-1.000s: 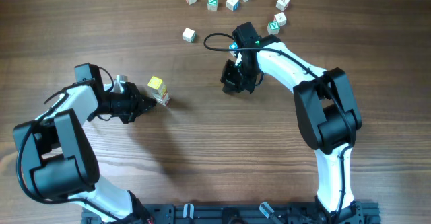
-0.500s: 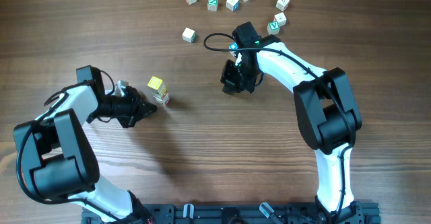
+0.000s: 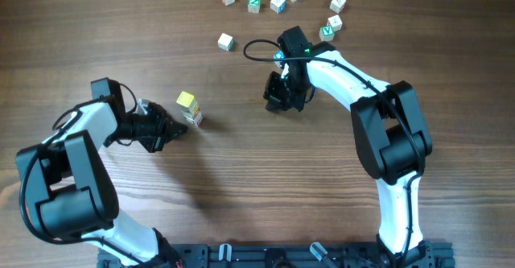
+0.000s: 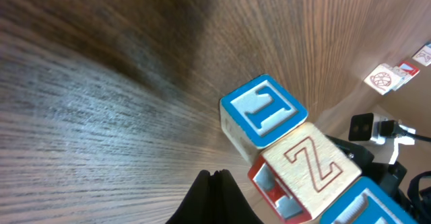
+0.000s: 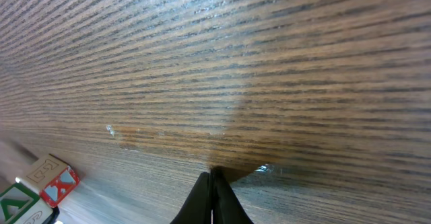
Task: Form a tower
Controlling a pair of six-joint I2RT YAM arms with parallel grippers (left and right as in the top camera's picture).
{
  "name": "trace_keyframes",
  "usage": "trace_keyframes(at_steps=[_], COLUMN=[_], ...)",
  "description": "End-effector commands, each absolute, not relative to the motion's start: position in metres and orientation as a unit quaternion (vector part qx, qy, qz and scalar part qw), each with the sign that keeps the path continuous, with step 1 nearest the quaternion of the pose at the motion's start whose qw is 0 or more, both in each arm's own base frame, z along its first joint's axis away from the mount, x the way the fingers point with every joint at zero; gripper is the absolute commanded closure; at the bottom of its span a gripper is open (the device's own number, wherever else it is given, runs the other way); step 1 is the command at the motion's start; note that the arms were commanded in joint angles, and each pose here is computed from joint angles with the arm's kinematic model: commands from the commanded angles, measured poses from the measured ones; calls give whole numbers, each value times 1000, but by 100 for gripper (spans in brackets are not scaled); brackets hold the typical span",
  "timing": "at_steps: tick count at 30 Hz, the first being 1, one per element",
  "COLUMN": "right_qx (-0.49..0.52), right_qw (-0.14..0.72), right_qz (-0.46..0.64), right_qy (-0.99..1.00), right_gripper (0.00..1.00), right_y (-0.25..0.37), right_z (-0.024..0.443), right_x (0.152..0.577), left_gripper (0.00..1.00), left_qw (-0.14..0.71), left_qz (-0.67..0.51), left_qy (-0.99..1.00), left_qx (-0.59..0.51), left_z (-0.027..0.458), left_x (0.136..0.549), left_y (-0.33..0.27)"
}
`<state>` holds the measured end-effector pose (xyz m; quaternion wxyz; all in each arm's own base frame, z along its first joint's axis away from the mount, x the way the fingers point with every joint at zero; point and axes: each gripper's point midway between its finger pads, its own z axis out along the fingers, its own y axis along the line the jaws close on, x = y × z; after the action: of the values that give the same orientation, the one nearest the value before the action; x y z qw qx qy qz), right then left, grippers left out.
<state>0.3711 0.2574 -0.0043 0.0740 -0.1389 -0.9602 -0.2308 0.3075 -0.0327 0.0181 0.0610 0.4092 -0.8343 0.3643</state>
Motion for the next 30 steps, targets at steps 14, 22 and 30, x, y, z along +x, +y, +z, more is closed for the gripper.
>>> trace_keyframes(at_steps=[14, 22, 30], right_qx=[-142, -142, -142], right_qw=[63, 63, 63], right_qz=[-172, -172, -172], right_qy=[-973, -973, -973], right_gripper=[96, 96, 96], right_y=[235, 235, 235], right_z=[-31, -31, -31], right_x=[371, 371, 371], left_gripper=[96, 96, 96], left_qw=[76, 82, 84], left_qz=[355, 354, 354], left_qy=[-821, -816, -816], left_qx=[440, 449, 450], left_z=[14, 14, 14], left_x=[314, 313, 312], left_y=[-44, -44, -44])
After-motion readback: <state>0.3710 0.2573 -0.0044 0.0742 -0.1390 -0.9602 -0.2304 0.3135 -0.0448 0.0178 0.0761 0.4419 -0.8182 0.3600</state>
